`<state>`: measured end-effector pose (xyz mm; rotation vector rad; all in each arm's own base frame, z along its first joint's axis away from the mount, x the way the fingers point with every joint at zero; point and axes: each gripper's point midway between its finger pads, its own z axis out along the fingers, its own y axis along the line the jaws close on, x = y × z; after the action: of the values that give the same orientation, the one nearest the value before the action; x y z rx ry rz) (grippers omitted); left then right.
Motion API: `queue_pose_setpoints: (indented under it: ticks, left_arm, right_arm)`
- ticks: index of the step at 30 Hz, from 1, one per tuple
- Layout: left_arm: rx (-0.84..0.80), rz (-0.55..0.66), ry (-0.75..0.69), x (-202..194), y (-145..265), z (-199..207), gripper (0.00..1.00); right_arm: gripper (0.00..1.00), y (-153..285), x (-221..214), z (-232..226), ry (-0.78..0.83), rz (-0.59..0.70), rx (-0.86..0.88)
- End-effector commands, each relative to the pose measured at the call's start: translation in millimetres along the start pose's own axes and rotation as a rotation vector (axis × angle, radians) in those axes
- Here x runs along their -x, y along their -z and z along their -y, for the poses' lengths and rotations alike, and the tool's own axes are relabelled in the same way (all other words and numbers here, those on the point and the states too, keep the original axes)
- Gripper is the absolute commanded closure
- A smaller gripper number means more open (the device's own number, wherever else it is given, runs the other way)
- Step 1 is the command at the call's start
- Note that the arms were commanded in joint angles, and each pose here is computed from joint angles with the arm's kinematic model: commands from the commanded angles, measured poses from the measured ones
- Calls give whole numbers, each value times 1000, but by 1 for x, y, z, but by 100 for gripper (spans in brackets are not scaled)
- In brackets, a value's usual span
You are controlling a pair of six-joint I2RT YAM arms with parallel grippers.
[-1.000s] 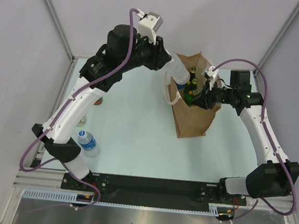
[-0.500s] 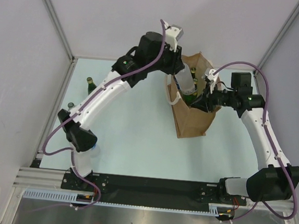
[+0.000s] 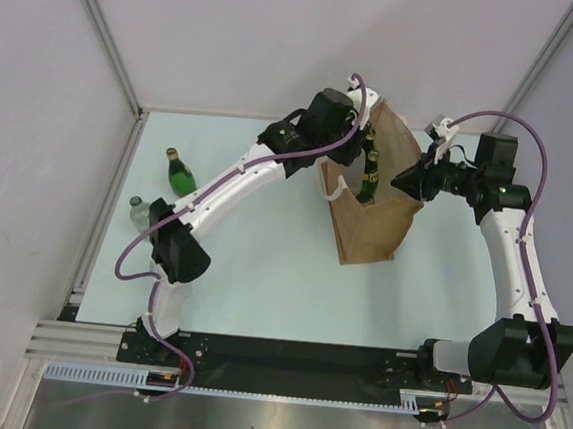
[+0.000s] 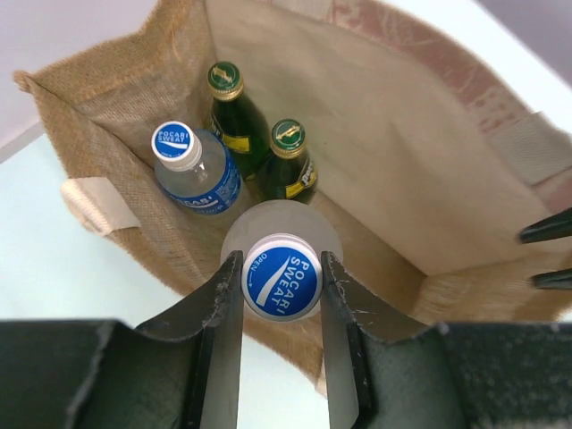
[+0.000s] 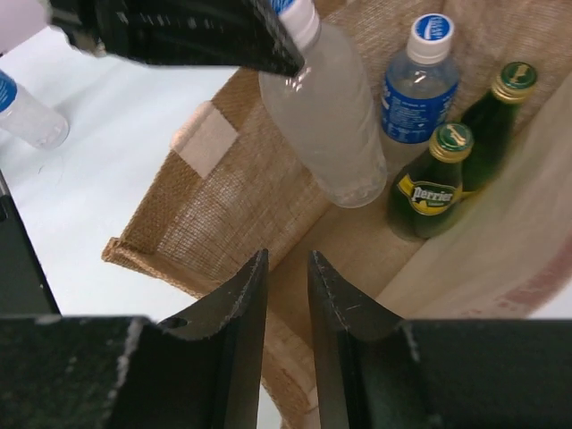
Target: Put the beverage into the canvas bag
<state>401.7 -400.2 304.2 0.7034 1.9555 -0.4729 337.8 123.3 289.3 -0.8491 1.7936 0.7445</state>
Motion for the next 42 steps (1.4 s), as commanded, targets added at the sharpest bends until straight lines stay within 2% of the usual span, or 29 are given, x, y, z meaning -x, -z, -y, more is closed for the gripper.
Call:
queue_pose_setpoints:
  ticks: [1,14,26,31,33,34,37,40,42]
  left_arm:
    - [39,255,-45,76,12,-2,100]
    - [55,209,-45,42,-52,-4,100]
    - [117,115,-51,-2,-81,-20,98]
    - [124,109,-20,-4,-73,-24,81]
    - [133,118,-1,1,-68,-28,70]
    - [145,128,18,5,-63,-31,59]
    - [156,163,50,20,-49,-33,40]
    - [161,196,75,34,-36,-33,26]
    - [160,226,91,46,-24,-33,21]
  right_arm:
    - [70,12,28,3,36,73,-39]
    - [69,12,24,6,5,73,-46]
    - [68,9,15,11,-35,51,-55]
    - [68,11,12,9,-50,35,-59]
    - [67,12,11,8,-51,34,-65]
    - [68,12,11,8,-52,32,-66]
    - [67,14,11,6,-49,26,-71]
    - [67,17,12,6,-32,20,-80]
    - [67,18,12,6,-23,11,-79]
